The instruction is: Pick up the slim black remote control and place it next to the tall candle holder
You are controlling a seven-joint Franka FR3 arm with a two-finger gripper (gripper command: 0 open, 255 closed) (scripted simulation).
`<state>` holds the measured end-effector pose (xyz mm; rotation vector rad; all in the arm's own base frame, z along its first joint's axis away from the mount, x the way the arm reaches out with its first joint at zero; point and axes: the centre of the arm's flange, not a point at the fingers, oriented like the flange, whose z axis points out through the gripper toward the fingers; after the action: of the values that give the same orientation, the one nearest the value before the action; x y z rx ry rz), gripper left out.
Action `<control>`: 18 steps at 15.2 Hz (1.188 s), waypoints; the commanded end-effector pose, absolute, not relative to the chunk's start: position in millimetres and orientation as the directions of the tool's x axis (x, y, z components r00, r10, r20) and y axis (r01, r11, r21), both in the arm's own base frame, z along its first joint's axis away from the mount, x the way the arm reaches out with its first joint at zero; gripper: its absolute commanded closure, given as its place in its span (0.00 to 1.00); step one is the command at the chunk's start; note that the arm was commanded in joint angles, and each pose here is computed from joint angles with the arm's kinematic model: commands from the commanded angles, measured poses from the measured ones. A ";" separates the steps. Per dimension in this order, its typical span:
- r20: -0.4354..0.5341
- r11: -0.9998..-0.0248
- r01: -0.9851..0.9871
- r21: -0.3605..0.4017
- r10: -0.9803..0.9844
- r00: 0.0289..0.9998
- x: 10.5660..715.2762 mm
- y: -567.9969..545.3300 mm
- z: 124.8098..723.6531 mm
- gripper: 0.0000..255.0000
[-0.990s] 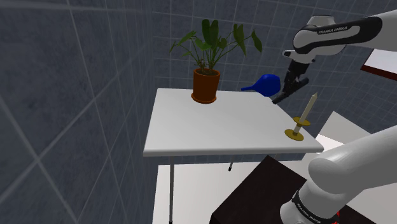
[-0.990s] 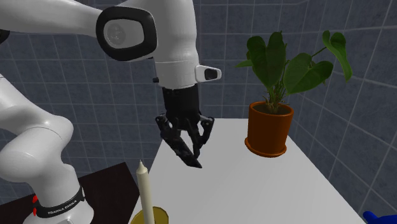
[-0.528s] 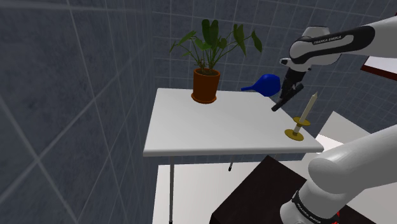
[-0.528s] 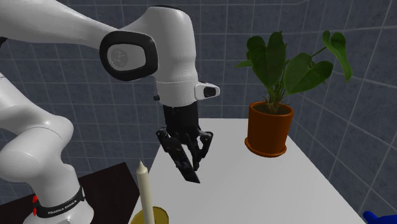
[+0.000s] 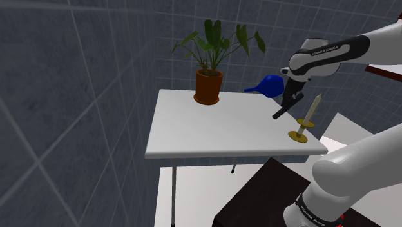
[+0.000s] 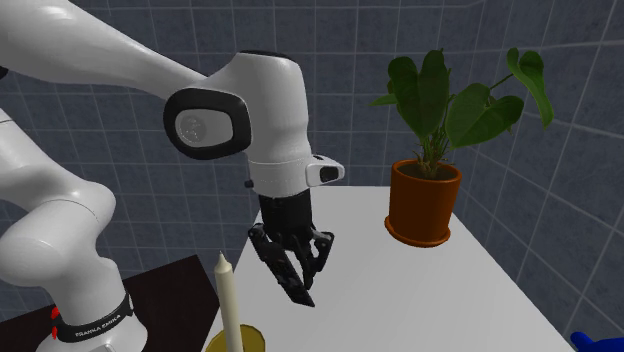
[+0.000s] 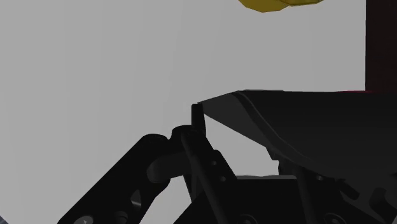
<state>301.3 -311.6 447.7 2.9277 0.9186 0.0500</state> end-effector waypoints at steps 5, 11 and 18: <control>0.010 -0.818 0.569 0.080 0.571 0.821 302.1 -311.2 416.7 1.00; 0.010 -0.818 0.569 0.080 0.571 0.821 302.1 -311.2 385.0 1.00; 0.010 -0.818 0.569 0.080 0.571 0.821 302.1 -311.2 348.0 1.00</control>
<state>303.8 -312.7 355.8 2.9223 0.9136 0.0570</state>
